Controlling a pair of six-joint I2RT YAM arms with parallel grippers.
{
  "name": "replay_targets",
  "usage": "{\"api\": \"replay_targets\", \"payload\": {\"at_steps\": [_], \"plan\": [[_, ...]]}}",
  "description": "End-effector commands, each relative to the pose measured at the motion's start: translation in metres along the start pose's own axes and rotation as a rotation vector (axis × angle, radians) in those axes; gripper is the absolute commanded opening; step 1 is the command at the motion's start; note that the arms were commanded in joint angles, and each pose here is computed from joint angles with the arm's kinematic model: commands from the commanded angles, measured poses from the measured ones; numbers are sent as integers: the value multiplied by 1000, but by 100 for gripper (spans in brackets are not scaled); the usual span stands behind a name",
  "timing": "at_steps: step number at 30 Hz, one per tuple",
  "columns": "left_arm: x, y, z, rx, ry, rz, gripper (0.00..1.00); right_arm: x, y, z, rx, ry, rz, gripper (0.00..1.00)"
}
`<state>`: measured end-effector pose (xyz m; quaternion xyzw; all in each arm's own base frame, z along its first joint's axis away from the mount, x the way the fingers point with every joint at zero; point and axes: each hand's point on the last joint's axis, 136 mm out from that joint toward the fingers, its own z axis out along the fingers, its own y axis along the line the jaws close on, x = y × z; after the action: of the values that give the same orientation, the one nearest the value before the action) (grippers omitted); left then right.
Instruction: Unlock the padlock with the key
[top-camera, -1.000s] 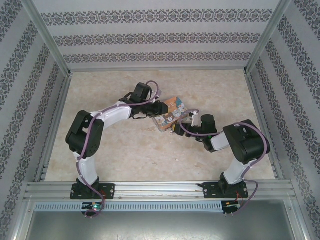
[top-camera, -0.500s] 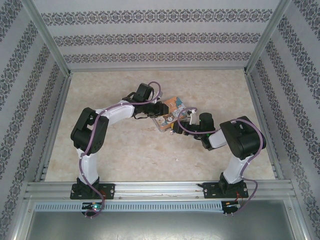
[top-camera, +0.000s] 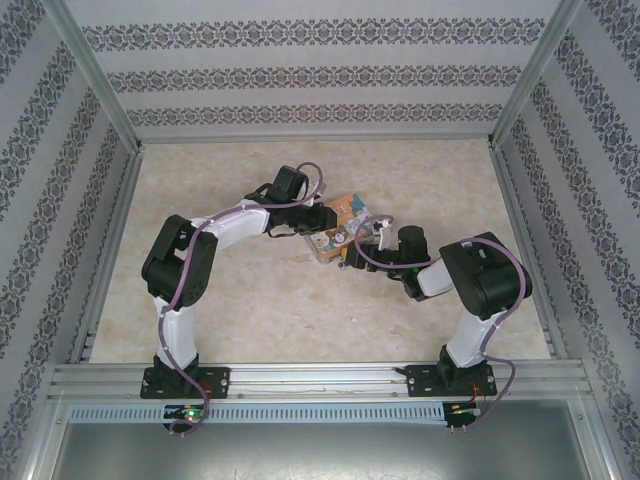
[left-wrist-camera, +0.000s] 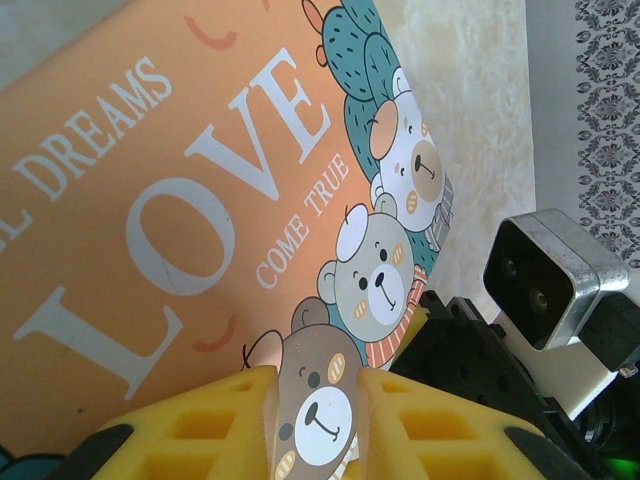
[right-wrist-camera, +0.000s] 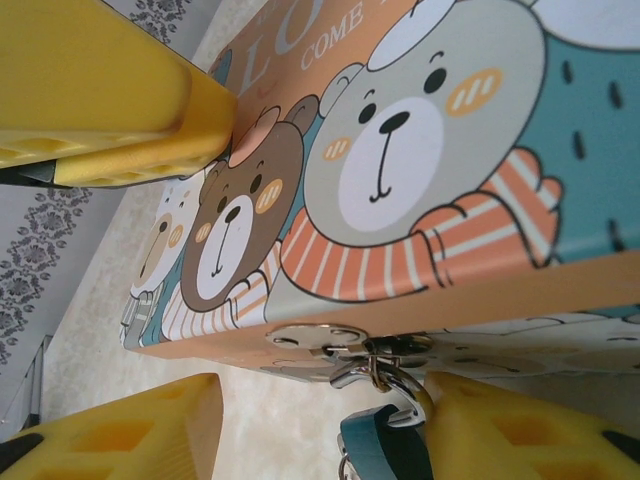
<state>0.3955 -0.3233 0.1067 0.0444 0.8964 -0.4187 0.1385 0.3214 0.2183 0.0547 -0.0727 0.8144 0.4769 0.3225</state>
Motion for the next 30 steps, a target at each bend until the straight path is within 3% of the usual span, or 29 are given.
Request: {"api": "replay_targets", "payload": {"at_steps": [1, 30], "plan": [[7, 9, 6, -46, 29, 1, 27, 1, 14, -1, -44, 6, -31, 53], [6, 9, 4, -54, 30, 10, 27, 6, 5, -6, 14, 12, -20, 23]]}}
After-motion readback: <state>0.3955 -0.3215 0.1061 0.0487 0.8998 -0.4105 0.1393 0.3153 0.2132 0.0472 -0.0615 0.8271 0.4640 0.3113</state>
